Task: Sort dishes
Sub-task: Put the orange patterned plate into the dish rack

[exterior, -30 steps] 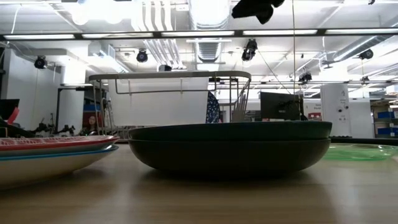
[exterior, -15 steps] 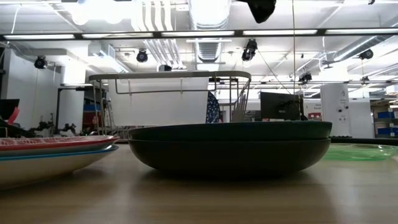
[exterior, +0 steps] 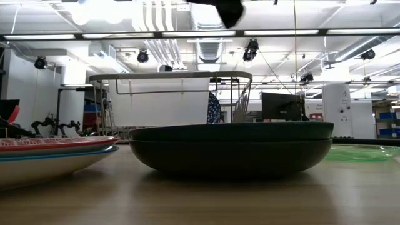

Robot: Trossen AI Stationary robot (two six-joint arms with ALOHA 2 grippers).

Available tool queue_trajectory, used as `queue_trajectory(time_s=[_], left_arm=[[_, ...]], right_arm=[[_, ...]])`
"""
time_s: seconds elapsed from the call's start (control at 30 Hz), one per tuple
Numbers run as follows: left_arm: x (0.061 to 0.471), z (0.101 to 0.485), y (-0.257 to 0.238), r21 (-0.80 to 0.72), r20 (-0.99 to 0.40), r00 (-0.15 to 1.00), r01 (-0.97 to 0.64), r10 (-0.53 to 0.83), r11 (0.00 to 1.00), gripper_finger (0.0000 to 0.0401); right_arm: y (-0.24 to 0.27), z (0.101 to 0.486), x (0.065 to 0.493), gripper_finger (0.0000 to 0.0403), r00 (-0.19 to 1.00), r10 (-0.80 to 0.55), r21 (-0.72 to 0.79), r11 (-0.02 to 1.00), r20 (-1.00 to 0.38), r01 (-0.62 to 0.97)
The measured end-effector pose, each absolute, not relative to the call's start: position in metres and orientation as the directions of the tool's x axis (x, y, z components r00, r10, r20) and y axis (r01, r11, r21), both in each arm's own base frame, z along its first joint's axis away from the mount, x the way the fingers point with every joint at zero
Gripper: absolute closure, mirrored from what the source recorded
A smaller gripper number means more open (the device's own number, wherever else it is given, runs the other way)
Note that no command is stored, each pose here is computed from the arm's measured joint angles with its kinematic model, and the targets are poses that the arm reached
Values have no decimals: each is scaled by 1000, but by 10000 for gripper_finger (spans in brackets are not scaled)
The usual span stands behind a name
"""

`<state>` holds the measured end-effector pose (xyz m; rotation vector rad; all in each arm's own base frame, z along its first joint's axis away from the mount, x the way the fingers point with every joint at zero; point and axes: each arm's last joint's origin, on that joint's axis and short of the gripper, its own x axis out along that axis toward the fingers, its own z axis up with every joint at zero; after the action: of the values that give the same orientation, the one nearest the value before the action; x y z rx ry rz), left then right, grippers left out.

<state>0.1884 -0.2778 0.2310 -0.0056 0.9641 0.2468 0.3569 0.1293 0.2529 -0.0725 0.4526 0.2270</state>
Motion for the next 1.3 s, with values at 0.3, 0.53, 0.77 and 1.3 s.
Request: queue_trajectory(time_s=[0.3,0.53,0.77,1.3], left_arm=[[160,202,-300,110,-812,522,-300,260,947,246],[158,178,-305,157,-805,496,-350,325,924,246],[158,162,-305,208,-794,468,-389,387,898,246],[161,153,-307,117,-787,472,-517,397,848,246]], right_arm=[[146,243,401,329,875,186,-59,970,-447,-236],[151,230,424,301,882,63,-120,984,-466,-134],[153,212,444,266,867,36,-110,988,-498,-105],[147,181,454,208,786,-7,-22,1000,-618,-8]])
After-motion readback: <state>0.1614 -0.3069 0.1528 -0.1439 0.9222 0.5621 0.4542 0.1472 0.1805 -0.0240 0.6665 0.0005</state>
